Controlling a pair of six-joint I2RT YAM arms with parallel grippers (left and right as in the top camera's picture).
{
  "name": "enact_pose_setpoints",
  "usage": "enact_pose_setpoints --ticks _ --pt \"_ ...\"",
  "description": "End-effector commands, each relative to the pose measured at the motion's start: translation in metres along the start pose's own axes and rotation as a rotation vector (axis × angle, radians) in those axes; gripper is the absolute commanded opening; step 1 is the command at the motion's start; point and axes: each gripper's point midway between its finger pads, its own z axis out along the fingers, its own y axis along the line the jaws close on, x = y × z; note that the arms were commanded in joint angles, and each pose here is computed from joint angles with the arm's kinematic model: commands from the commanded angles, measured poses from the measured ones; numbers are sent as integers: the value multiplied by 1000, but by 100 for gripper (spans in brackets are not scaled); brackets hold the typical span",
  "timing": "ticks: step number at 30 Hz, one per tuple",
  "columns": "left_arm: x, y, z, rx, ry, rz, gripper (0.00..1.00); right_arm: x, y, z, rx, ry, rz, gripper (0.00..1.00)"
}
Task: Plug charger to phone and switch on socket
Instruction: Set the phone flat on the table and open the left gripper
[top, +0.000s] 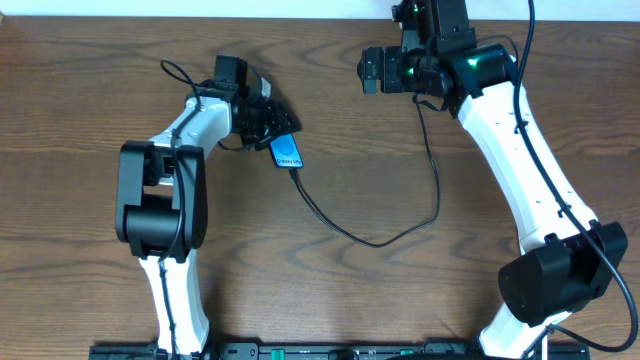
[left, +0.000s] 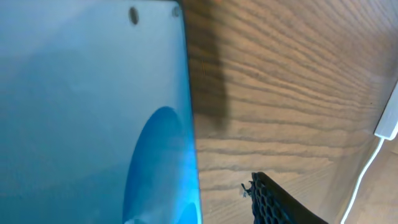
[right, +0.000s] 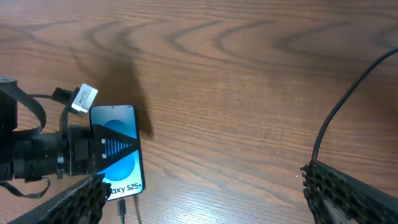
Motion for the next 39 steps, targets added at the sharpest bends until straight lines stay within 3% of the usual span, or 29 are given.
enact_pose_setpoints --ticks 1,39 --pt "-3 22 -6 -77 -12 -33 53 -10 -2 -10 7 -35 -4 99" --pt "25 65 -19 -264 77 -138 54 -10 0 -10 -1 -33 -5 99"
